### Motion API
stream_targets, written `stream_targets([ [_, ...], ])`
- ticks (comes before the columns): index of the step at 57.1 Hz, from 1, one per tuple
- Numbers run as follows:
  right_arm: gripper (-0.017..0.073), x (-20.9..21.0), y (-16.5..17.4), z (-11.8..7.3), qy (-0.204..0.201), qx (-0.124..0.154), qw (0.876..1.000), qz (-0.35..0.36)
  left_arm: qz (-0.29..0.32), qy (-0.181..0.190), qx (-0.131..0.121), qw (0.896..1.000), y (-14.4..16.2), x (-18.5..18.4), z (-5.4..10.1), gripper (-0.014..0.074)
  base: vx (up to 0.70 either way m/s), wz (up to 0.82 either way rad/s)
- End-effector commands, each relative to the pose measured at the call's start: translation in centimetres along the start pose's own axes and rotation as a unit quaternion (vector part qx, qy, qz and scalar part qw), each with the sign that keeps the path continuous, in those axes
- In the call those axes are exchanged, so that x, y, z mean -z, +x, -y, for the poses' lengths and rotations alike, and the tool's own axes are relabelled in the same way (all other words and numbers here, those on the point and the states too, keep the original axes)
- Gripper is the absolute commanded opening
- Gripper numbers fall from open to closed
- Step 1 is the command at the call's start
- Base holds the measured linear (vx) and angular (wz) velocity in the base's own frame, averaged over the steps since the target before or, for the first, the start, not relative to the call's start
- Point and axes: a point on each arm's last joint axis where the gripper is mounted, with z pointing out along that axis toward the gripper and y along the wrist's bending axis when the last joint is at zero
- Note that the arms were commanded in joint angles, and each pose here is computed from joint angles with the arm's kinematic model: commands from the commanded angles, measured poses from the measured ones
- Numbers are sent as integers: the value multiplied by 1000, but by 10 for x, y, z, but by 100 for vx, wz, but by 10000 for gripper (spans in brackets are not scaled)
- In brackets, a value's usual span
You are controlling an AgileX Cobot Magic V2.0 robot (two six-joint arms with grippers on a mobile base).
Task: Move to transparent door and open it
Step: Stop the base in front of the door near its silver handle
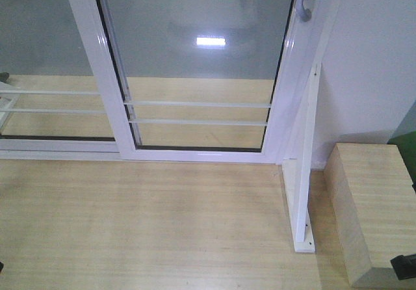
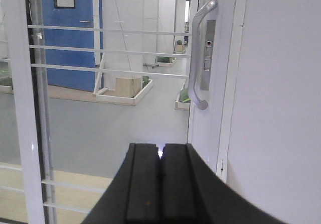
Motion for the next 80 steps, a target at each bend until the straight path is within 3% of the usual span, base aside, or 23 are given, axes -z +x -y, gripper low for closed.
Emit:
stream_targets([
  [1,-9,1,-8,0,4,3,999,47,41,2,6,999,-3,1,0,-6,52,1],
  [38,-9,1,-8,0,4,3,999,47,41,2,6,999,-3,1,0,-6,39,-8],
  [80,-9,-1,-5,0,3,3,1000,26,40,1,6,999,-3,1,0,-6,8,-2],
])
